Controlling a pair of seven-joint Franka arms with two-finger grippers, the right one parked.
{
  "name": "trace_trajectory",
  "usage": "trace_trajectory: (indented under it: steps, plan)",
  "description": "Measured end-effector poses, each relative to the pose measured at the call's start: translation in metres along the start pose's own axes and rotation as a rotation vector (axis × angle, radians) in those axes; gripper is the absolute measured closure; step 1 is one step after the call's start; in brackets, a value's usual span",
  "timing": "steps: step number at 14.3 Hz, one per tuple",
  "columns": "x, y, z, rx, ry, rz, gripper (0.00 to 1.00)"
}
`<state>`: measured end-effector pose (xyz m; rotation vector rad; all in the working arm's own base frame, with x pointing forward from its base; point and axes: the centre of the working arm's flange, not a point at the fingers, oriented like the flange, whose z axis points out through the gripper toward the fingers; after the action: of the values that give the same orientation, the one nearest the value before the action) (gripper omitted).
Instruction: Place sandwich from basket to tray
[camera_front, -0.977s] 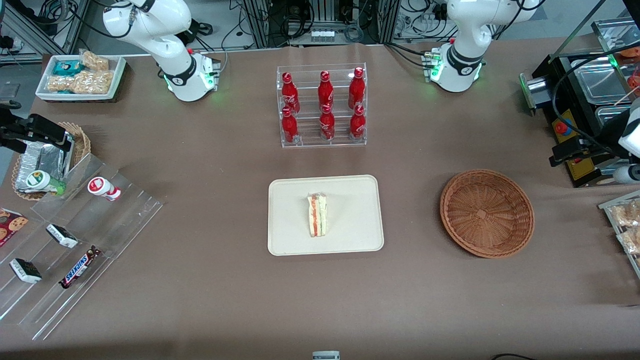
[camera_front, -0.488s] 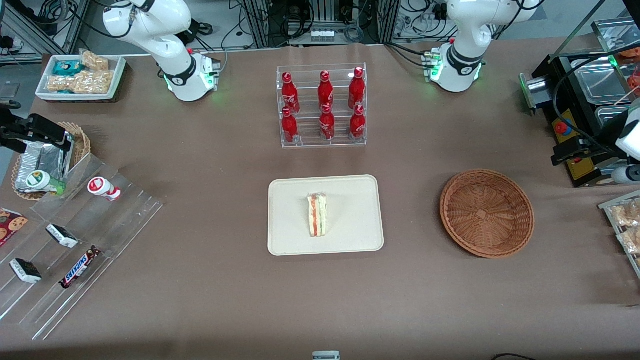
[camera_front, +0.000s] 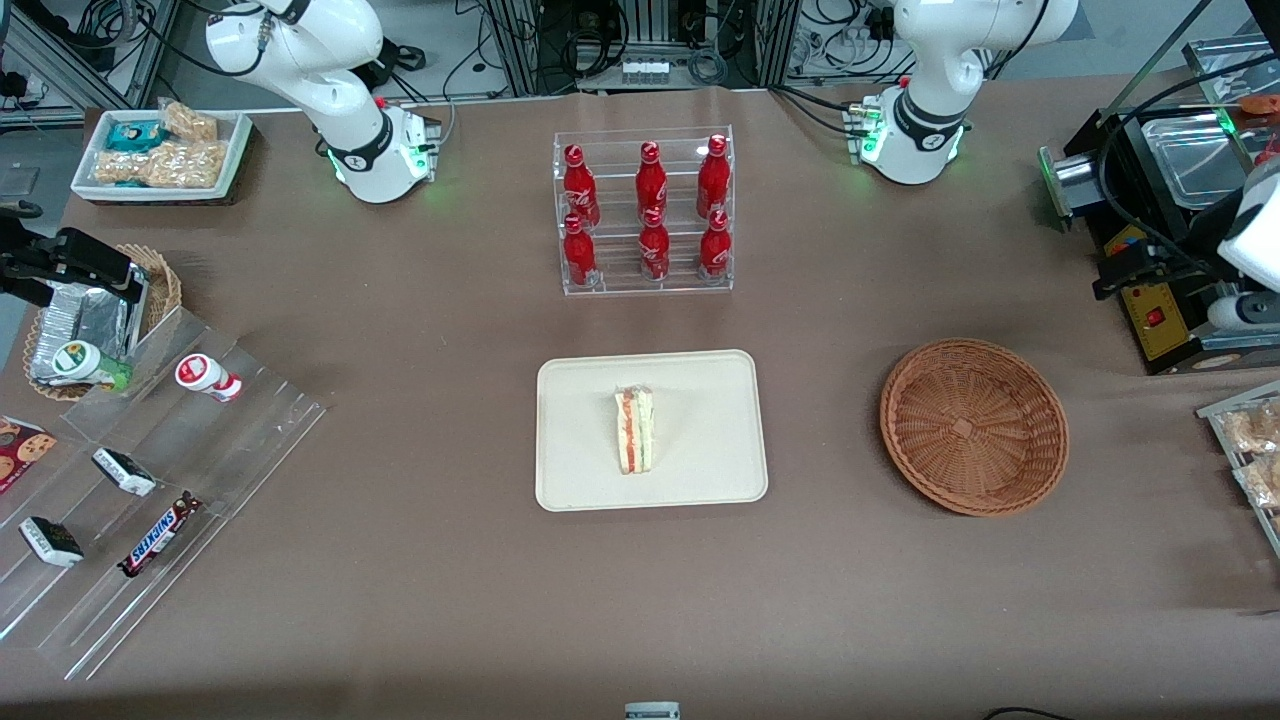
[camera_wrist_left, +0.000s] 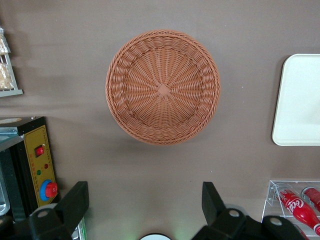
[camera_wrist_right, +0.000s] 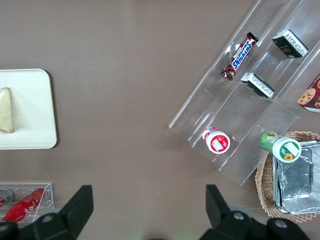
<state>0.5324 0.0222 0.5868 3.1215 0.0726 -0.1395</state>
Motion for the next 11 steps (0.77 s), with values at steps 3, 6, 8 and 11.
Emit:
trace_trajectory:
  steps: [3, 6, 8, 11]
  plan:
    - [-0.006, -0.001, 0.004, -0.003, 0.009, 0.001, 0.0]
    - [-0.003, 0.003, 0.003, -0.001, 0.018, 0.006, 0.0]
    - [-0.002, 0.004, -0.004, -0.001, 0.027, 0.008, 0.0]
    - [-0.004, 0.003, -0.017, -0.001, 0.034, 0.007, 0.0]
